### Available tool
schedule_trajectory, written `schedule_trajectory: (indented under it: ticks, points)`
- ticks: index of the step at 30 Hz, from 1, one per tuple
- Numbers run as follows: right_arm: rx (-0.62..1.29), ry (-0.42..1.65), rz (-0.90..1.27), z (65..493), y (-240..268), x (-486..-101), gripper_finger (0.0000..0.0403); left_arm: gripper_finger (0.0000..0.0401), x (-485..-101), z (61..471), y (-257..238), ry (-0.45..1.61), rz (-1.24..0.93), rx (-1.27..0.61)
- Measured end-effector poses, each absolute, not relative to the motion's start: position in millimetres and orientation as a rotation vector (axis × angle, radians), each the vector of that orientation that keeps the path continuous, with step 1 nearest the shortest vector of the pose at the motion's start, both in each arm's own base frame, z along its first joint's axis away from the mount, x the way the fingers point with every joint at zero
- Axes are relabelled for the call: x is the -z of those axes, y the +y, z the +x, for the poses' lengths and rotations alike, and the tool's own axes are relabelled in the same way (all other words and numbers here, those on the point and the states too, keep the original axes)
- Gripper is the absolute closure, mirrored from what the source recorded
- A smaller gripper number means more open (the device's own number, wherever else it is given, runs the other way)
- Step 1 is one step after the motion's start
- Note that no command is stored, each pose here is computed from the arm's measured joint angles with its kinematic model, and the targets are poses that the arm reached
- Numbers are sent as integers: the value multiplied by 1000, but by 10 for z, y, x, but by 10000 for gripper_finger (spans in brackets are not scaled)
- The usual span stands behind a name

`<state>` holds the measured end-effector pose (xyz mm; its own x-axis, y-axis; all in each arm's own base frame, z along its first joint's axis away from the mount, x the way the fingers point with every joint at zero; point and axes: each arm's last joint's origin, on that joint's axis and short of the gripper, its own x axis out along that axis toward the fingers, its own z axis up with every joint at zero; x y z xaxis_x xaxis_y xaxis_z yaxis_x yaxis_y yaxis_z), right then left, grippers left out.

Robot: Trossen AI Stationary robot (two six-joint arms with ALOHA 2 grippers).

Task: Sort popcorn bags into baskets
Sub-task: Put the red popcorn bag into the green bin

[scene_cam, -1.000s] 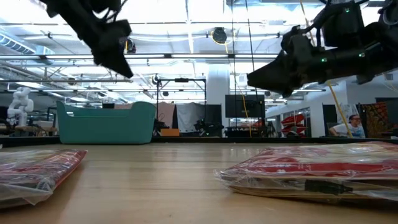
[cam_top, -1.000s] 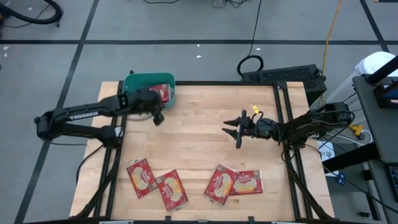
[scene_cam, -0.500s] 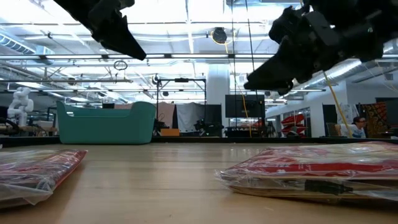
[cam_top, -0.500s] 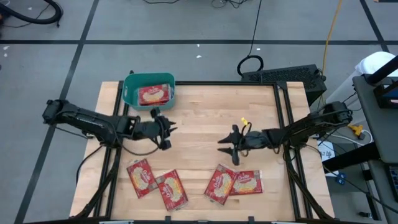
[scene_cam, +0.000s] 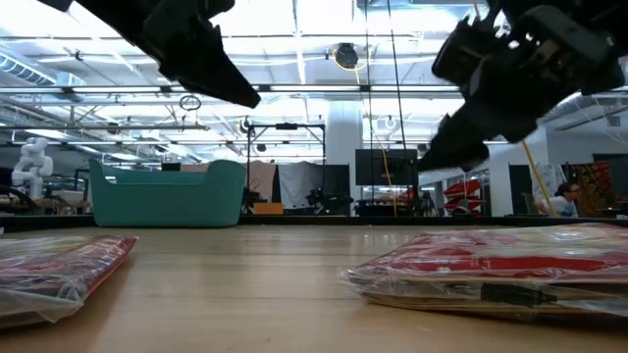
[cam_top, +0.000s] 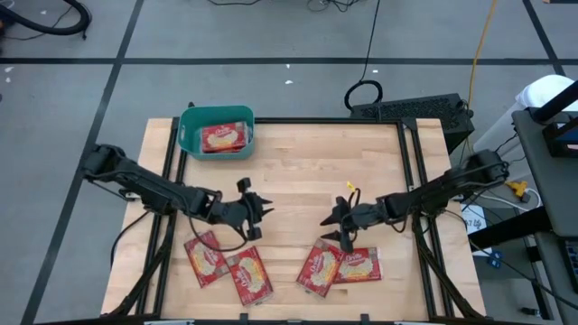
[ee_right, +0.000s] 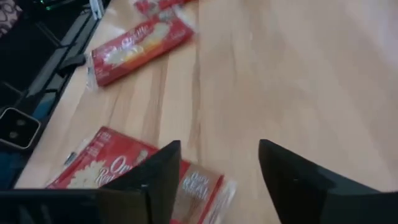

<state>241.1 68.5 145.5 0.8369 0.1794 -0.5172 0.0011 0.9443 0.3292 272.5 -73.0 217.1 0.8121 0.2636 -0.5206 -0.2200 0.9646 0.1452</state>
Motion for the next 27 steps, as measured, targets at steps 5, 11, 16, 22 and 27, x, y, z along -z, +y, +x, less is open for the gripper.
schedule_trajectory:
  ticks: [5,11,16,22,27]
  points:
    - [-51,685,479,2416,696,-1277,149,302,-2093,2811,-783,538,30,-261]
    - [-52,794,628,2429,729,-1089,131,302,-2029,2869,-902,501,-17,-237]
    - [-86,824,703,2442,787,-1037,140,302,-1975,2909,-1022,468,-28,-203]
    - [-108,844,732,2438,854,-995,175,302,-1898,2962,-1101,444,-55,-189]
    - [-132,851,728,2427,903,-977,240,302,-1835,2998,-1133,437,-60,-183]
